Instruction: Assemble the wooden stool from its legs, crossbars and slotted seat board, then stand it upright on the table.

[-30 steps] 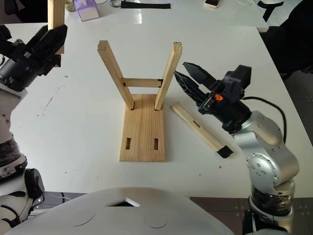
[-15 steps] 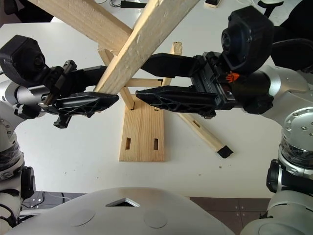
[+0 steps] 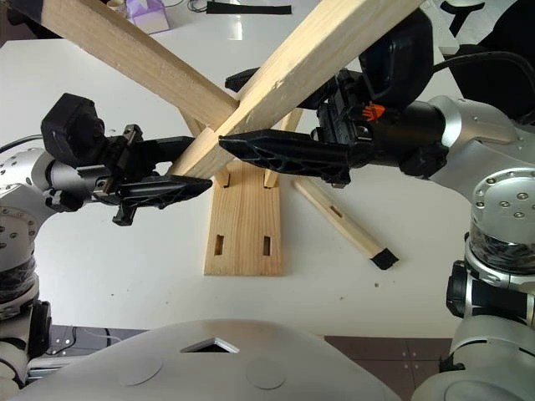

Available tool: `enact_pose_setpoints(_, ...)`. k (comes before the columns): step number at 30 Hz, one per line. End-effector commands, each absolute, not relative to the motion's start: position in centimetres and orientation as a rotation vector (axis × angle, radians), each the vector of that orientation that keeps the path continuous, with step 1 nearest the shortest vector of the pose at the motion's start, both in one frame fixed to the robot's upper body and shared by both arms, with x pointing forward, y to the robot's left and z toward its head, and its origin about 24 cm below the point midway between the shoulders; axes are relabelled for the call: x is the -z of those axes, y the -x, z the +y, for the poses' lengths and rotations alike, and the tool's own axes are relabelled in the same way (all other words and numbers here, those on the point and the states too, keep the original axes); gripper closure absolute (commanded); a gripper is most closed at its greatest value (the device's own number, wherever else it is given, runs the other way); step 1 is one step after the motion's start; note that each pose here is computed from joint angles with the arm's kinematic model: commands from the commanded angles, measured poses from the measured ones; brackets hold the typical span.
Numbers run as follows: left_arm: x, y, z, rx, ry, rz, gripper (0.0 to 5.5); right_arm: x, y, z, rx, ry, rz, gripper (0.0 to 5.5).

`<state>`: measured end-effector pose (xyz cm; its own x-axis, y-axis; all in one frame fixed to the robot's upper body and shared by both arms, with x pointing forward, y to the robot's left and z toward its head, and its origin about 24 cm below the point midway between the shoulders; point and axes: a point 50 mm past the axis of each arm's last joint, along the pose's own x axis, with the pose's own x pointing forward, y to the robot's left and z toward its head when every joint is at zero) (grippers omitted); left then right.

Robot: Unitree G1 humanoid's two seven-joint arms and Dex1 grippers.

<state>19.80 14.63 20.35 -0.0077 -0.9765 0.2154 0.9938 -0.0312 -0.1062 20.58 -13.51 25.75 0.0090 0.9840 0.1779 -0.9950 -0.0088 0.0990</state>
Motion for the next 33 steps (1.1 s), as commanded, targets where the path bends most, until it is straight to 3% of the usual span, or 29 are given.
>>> enact_pose_setpoints(1, -20.4, -19.8, 14.4, 1.577, 0.233, -0.076, 3.47, -25.8, -20.3, -12.9, -1.59, -0.16, -0.056, 2.88)
enact_pose_setpoints(5, -20.4, -19.9, 14.5, 1.57, 0.229, -0.076, 3.47, -25.2, -20.4, -12.9, -1.577, -0.114, -0.028, 3.43)
enact_pose_setpoints(12, -20.4, -20.5, 14.9, 1.537, 0.246, -0.042, 3.47, -24.3, -20.4, -13.3, -1.559, -0.046, -0.008, 3.43)
enact_pose_setpoints(13, -20.1, -20.9, 14.9, 1.51, 0.241, -0.008, 3.07, -24.3, -20.5, -13.3, -1.549, -0.04, -0.015, 3.43)
enact_pose_setpoints(18, -17.2, -21.6, 15.8, 1.397, 0.186, 0.104, 2.26, -25.1, -21.5, -14.3, -1.429, 0.025, -0.085, 3.45)
enact_pose_setpoints(22, -14.4, -20.7, 18.4, 1.297, 0.114, 0.19, 1.62, -25.4, -21.1, -16.4, -1.364, 0.077, -0.063, 3.45)
enact_pose_setpoints(27, -12.6, -20.5, 22.0, 1.119, 0.086, 0.23, 1.62, -20.6, -18.5, -17.6, -1.433, 0.238, 0.214, 3.45)
enact_pose_setpoints(33, -12.3, -21.2, 22.1, 1.106, 0.072, 0.222, 1.62, -16.9, -17.4, -17.2, -1.48, 0.335, 0.293, 3.45)
